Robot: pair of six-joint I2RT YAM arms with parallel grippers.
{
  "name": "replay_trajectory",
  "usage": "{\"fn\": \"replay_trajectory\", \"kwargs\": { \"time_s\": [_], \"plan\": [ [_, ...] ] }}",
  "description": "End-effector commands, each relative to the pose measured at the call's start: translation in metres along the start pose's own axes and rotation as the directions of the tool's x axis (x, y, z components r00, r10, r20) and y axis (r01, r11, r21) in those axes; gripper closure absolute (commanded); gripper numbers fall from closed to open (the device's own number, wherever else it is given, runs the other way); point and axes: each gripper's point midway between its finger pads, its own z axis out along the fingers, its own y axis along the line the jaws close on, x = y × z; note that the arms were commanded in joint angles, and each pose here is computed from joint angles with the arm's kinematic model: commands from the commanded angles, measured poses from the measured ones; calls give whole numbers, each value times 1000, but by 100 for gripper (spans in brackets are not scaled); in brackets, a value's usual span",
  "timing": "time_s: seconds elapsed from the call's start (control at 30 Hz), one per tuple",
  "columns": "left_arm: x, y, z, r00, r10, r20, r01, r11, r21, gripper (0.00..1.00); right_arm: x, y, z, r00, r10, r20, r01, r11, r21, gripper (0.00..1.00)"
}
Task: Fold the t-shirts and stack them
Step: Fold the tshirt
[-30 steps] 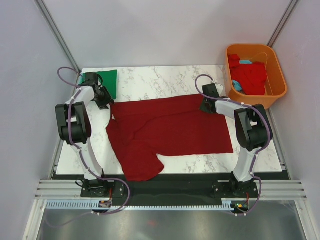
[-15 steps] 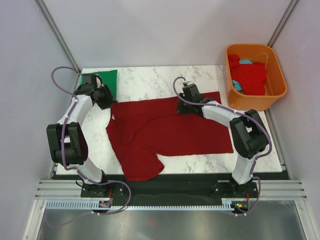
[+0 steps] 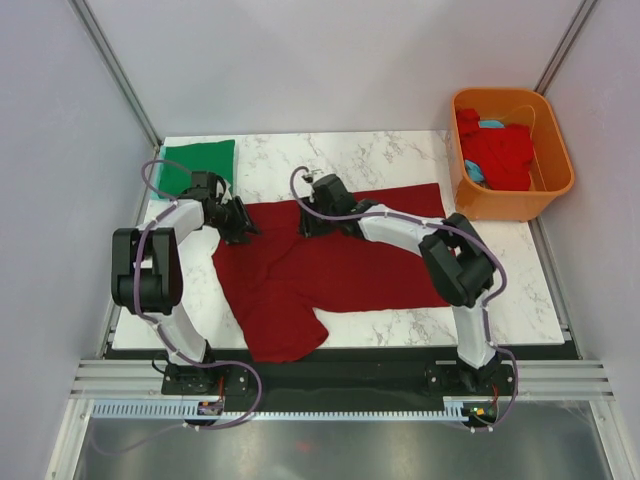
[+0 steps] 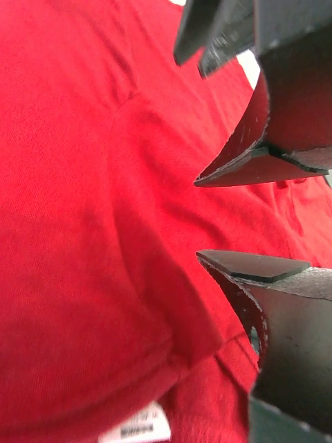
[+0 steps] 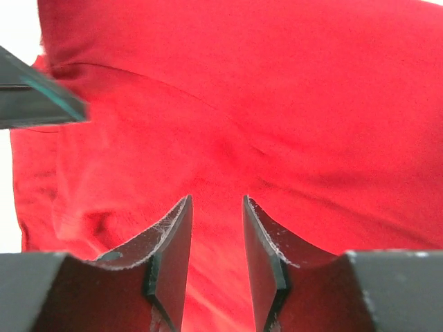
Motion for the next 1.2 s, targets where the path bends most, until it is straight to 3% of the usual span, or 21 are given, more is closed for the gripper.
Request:
{"fn": "replay_trajectory", "kwargs": {
  "time_s": [0.0, 0.23, 0.4, 0.67, 0.8, 0.9, 1.03, 1.17],
  "plan": [
    [-8, 8, 6, 999, -30, 35, 31, 999, -36, 51, -15, 39, 18, 992, -124, 26, 126, 989, -73, 57],
    [-5, 17, 19, 999, -49, 5, 50, 997, -59, 51, -5, 57, 44, 979, -201, 1, 201, 978, -49, 52],
    [-9, 24, 16, 997, -81, 8, 82, 995, -55, 51, -1, 37, 42, 978, -205, -27, 207, 975, 83, 54],
    [-24, 16, -34, 986, 31, 165, -12, 993, -117, 50, -12, 42, 11, 997, -73, 21, 71, 991, 110, 57],
    [-4, 10, -54, 981, 23, 194, -6, 996, -88, 52, -5, 38, 0, 999, 24, 26, -28, 990, 141, 59],
    [28, 9, -49, 987, 32, 156, -18, 996, -92, 53, 1, 33, -5, 990, 131, 43, -137, 976, 170, 59],
    [51, 18, -55, 984, 59, 167, -38, 992, -122, 54, 5, 37, -9, 986, 157, 49, -163, 973, 164, 59],
    [86, 26, -42, 996, 28, 84, -18, 993, -116, 55, 9, 43, -17, 987, 154, 39, -158, 977, 142, 59]
  ]
}}
